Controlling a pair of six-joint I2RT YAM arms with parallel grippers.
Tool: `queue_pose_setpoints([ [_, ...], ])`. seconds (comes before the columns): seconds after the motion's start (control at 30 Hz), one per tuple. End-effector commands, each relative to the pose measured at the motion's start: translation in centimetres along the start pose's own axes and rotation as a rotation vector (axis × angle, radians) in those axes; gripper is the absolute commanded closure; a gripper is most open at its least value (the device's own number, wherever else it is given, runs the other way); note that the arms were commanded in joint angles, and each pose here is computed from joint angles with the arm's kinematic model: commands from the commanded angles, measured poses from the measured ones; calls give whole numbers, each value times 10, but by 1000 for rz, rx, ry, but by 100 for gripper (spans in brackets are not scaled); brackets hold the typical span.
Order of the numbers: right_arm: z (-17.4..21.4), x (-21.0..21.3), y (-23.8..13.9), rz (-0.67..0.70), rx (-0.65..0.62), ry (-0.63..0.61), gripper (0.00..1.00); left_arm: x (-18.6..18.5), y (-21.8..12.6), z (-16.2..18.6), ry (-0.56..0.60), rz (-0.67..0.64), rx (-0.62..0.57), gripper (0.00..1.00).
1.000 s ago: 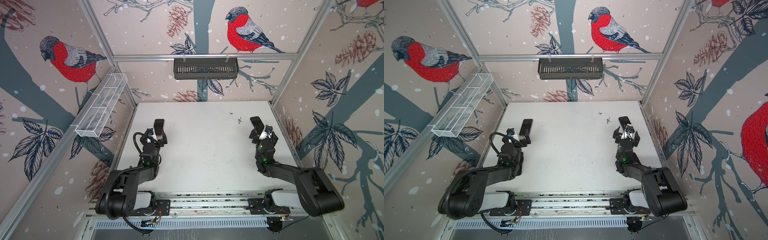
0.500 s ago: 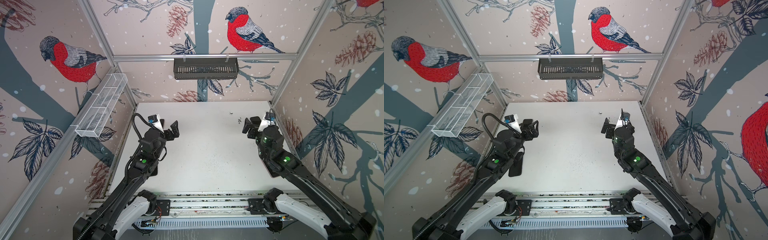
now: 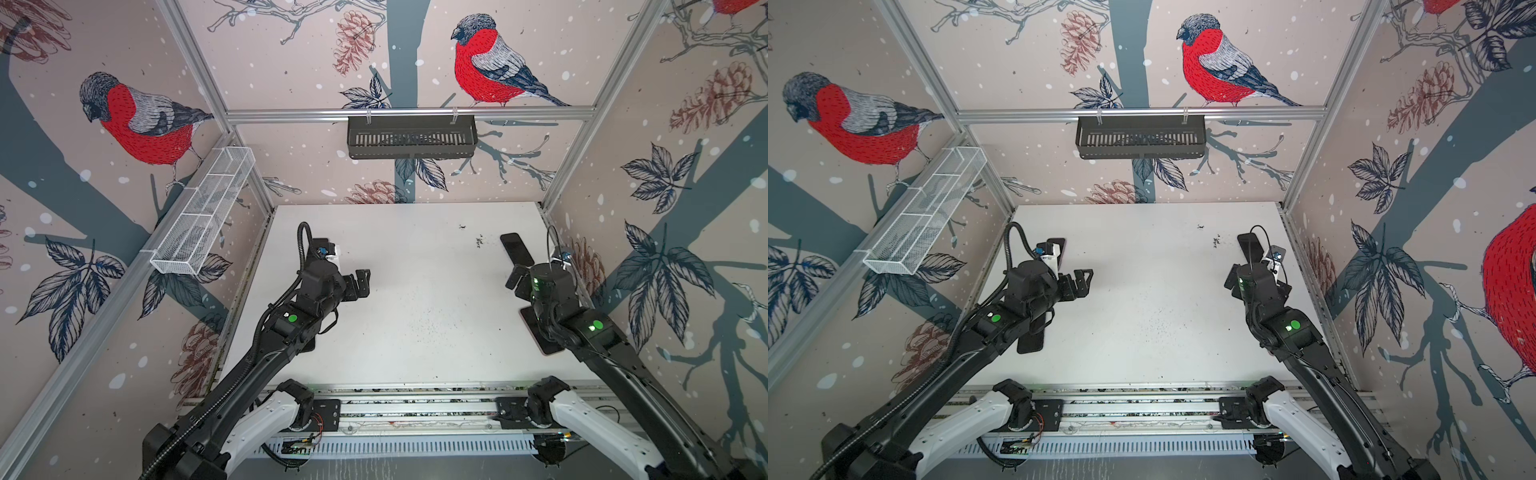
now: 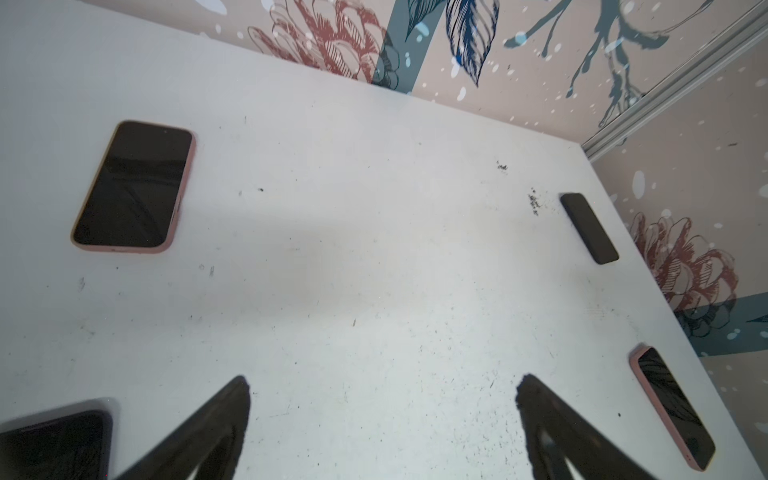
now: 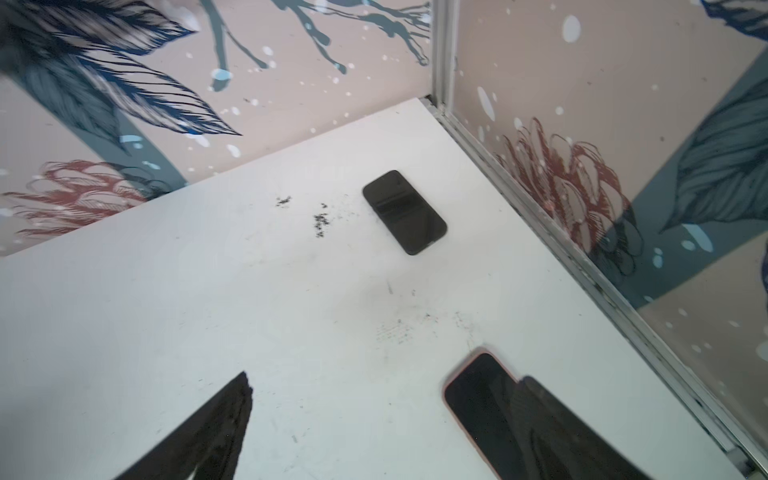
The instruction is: Take the phone out of the phone case
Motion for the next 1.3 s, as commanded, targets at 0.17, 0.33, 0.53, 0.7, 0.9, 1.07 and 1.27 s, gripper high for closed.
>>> queue_pose_setpoints([
  [0.17,24,-50,50,119,74,209,0,0,10,13,25,11,70,1],
  [0.33,37,-84,71,193,73,374,0,2,6,14,24,9,54,1],
  [0.53,55,-126,85,286,73,504,0,2,4,15,27,8,56,1],
  [0.7,67,-151,90,300,87,573,0,2,5,16,26,12,58,1],
  [0.9,73,-163,99,281,172,588,0,2,5,15,28,15,56,1],
  [1.07,74,-163,103,243,223,586,0,2,5,15,28,14,56,1],
  [1.27,76,-160,100,217,222,590,0,2,5,14,29,12,49,1],
])
Point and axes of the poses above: each gripper's point midway between its finger pads, its own y axis out along the fingers, its own x axis along the line the jaws close on, z = x × y, the point moved 8 cm from there along -y, back along the fingers, and after that the axes turned 9 degrees about y, right-handed, at the moved point
